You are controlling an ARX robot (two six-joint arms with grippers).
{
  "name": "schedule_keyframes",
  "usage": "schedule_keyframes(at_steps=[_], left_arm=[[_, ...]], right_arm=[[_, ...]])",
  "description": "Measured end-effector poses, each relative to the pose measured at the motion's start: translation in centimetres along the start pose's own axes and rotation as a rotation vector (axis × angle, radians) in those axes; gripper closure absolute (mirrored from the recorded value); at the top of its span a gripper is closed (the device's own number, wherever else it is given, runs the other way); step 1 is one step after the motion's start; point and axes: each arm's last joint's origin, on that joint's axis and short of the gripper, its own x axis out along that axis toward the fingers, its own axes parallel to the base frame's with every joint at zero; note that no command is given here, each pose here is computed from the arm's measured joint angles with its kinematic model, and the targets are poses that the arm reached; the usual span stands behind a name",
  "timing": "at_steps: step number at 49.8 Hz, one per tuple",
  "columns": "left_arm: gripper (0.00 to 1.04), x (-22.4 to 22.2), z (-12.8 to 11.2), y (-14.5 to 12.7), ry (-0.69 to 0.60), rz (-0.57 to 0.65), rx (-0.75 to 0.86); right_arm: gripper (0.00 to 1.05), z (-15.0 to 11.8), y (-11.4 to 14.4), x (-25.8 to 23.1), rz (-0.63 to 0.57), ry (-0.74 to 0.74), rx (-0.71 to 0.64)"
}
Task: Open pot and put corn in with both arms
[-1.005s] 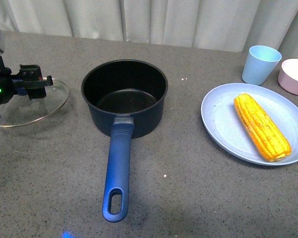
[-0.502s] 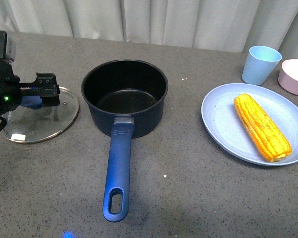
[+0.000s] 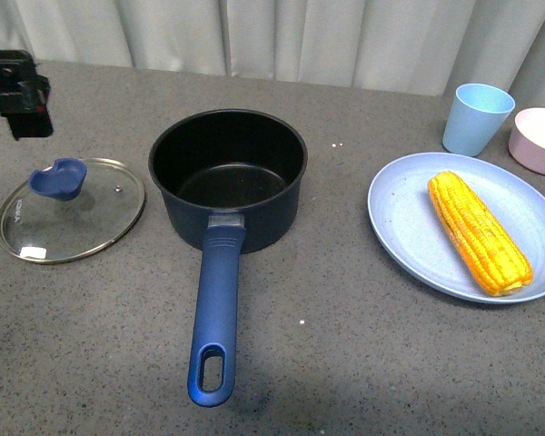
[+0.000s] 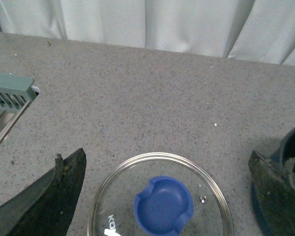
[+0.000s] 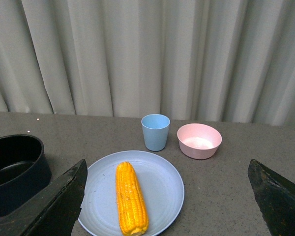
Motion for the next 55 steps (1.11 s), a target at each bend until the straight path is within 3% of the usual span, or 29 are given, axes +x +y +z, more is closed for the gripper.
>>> schedule_keyframes(at_steps=[5, 9, 29, 55], left_arm=[[0.26, -4.2, 0.7, 0.5, -0.19, -0.041, -0.013], [0.4, -6.9, 1.1, 0.3, -0.239, -0.036, -0.019], [1.01, -12.7, 1.2, -0.3, -0.231, -0.047, -0.027], [1.01, -17.3, 0.3, -0.1, -0.242, -0.045, -0.026]], right_arm=[[0.09, 0.0, 0.0, 0.0, 0.0, 0.0, 0.0], [0.09, 0.0, 0.0, 0.0, 0.0, 0.001, 0.0], [0.09, 0.0, 0.0, 0.0, 0.0, 0.001, 0.0], [0.09, 0.0, 0.0, 0.0, 0.0, 0.0, 0.0]])
